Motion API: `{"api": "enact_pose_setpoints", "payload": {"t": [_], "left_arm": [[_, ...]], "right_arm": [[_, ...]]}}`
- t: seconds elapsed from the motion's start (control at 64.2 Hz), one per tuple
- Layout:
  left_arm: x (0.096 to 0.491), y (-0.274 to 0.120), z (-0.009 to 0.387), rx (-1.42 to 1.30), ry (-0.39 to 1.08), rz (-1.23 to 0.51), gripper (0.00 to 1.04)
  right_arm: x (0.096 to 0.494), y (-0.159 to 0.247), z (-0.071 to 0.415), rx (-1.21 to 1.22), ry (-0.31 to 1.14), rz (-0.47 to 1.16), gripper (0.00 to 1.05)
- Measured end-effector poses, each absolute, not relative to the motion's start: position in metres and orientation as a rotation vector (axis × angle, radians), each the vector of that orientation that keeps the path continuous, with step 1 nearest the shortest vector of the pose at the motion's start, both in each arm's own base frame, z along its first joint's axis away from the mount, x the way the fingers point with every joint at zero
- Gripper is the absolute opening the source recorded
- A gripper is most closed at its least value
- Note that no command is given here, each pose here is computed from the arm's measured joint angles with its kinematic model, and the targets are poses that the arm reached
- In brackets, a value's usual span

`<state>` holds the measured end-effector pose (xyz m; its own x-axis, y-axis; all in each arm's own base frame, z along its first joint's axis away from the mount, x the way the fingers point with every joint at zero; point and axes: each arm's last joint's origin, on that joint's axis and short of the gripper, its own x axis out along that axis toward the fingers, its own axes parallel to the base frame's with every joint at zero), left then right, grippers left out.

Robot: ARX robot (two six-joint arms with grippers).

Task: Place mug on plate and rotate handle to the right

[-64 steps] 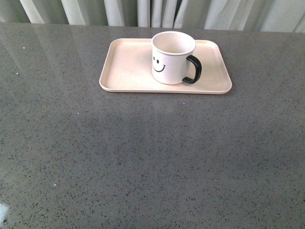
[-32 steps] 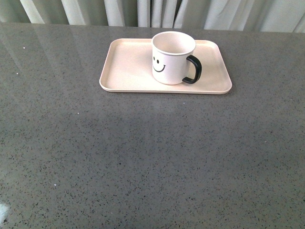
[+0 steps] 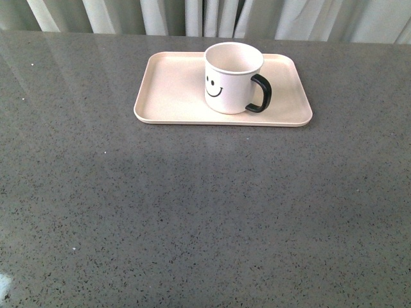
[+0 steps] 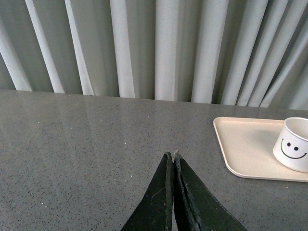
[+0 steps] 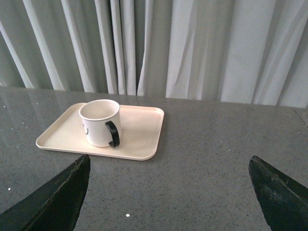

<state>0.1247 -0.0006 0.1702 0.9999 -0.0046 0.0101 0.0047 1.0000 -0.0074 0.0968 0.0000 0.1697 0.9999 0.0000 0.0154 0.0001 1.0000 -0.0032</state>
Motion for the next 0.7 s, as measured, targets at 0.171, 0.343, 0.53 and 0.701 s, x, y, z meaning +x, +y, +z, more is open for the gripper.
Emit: {"api": "enact_pose_setpoints", "payload": {"t": [0.171,0.343,0.53,0.701], "left_arm": [[0.120,-0.001,0.171,-0.007,-0.014,-0.005,0.01],[0.115,-0.001,0.171,-0.007,-0.014,-0.005,0.01],[0.111,0.000,0.171,-0.007,-0.015,-0.005,0.01],[0.108,0.000,0.171,-0.008,-0.014,-0.005,0.01]], "right_arm": [[0.097,0.000,0.170,-0.003,-0.015,0.000,0.96],[0.097,0.000,0.170,-0.003,-0.015,0.000,0.96],[0.097,0.000,0.170,-0.003,-0.015,0.000,0.96],[0.097,0.000,0.170,-0.003,-0.015,0.000,0.96]]}}
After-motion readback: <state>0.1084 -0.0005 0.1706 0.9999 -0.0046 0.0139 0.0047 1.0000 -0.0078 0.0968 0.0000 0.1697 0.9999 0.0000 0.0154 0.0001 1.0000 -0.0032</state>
